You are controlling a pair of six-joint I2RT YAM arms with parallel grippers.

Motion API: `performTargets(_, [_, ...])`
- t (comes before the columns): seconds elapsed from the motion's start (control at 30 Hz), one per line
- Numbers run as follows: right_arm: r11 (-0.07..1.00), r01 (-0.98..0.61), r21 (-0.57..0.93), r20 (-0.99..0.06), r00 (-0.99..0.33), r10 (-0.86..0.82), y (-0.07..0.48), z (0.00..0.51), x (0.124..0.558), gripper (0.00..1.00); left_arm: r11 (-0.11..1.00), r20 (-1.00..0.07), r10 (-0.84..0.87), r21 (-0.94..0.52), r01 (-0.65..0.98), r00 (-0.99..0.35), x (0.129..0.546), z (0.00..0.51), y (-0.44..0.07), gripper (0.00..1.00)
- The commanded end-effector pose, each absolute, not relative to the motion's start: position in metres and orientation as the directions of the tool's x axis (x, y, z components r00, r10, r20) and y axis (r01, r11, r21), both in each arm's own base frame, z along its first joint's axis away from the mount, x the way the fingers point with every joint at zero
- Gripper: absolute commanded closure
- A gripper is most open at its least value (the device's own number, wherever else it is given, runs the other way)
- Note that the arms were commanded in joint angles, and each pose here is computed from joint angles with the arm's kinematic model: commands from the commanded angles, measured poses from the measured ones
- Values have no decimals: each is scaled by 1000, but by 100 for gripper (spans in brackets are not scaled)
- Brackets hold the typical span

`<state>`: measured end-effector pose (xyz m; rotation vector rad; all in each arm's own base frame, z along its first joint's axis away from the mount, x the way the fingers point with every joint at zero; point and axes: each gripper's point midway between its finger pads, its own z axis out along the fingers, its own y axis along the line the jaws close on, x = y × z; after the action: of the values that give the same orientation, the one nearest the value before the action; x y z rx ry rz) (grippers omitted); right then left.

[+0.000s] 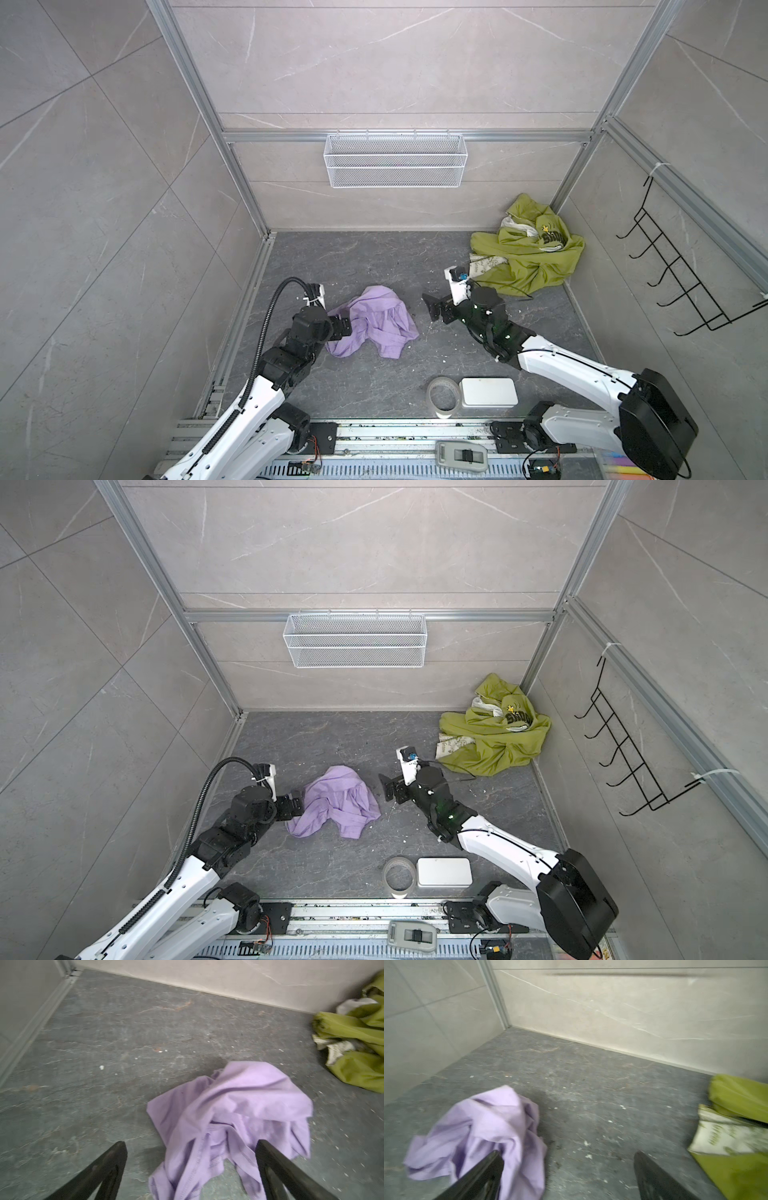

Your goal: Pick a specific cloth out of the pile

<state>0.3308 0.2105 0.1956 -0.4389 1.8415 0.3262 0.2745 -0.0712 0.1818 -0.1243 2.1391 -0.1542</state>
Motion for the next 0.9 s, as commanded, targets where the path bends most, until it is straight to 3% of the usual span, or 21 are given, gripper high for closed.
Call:
performTargets(0.0, [940, -282, -191, -941, -220, -257, 159, 181, 337, 0, 986, -843, -108, -24, -163, -527, 289, 176, -36, 1])
performTargets(0.17, [960, -128, -248, -925, -262, -274, 108, 156, 345, 0, 956, -851, 81, 213, -201, -519, 314, 146, -2, 4])
performTargets(0.3, [960, -59, -275, -914, -292, -280, 87, 134, 351, 0, 964, -875, 106, 207, -166, -473, 332, 134, 11, 8])
performTargets(0.4, [966, 3, -257, -939, -238, -249, 72, 128, 357, 0, 964, -874, 149, 233, -131, -462, 343, 126, 12, 8])
performTargets(0.53, [959, 22, -282, -937, -223, -270, 62, 121, 366, 0, 988, -890, 88, 136, -76, -446, 350, 110, 11, 10])
performTargets(0.87, [991, 123, -48, -973, -228, -19, 7, 106, 375, 0, 994, -916, 26, 68, -90, -401, 387, 97, 16, 17])
